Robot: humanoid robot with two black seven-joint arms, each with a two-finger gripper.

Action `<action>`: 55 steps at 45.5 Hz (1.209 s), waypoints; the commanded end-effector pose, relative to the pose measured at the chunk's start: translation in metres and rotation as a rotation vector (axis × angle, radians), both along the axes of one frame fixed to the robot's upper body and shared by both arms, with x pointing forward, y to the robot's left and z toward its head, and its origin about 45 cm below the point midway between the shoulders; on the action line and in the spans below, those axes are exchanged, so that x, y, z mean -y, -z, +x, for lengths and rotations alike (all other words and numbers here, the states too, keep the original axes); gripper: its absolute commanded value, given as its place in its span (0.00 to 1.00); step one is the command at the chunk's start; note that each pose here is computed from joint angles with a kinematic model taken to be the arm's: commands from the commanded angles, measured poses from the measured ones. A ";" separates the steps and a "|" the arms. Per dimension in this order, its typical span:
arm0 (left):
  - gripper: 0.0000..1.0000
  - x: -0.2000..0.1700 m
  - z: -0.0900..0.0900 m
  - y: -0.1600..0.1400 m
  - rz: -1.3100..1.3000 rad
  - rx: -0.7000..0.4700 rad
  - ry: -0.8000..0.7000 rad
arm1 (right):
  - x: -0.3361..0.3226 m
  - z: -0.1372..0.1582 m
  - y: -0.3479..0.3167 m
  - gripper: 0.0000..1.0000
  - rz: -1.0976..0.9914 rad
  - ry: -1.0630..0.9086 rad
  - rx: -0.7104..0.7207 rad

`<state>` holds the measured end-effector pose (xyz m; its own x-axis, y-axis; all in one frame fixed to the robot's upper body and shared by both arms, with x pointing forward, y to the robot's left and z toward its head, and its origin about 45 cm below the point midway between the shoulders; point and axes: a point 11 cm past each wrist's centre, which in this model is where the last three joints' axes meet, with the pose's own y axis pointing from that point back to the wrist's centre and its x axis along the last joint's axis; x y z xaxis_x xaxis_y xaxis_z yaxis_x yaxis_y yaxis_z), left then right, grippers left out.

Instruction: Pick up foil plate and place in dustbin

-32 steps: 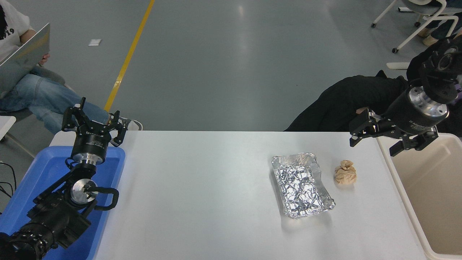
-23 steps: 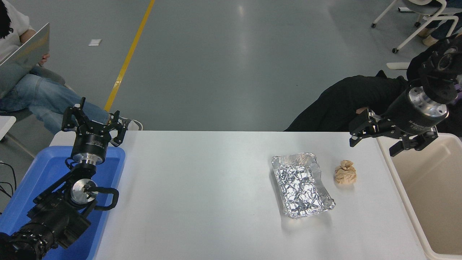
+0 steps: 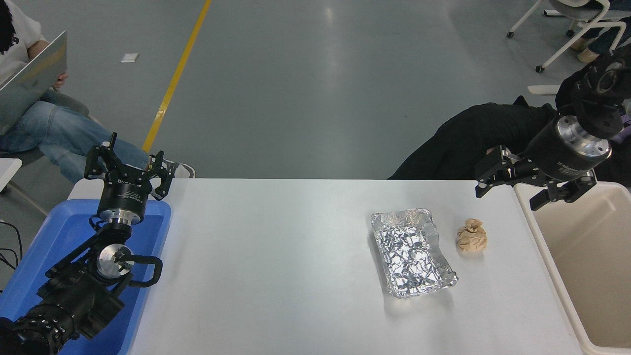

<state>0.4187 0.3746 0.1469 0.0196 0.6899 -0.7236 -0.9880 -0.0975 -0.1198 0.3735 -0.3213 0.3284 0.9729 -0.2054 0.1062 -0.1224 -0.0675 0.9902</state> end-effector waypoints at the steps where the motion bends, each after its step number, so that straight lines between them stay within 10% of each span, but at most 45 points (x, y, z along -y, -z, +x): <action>1: 0.99 -0.001 0.000 0.000 0.001 0.000 -0.001 | -0.001 0.001 -0.001 1.00 0.003 -0.001 0.003; 33: 0.99 0.000 0.000 0.000 -0.002 0.001 0.000 | -0.027 0.000 0.020 1.00 0.060 -0.021 -0.041; 55: 0.99 0.000 0.000 0.000 0.000 0.001 0.001 | -0.068 0.015 0.148 1.00 -0.108 -0.237 0.053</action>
<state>0.4190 0.3744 0.1473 0.0207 0.6894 -0.7241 -0.9879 -0.0973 -0.1208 0.3898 -0.2654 0.2455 0.9928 -0.0925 0.0764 -0.0829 -0.0688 0.9942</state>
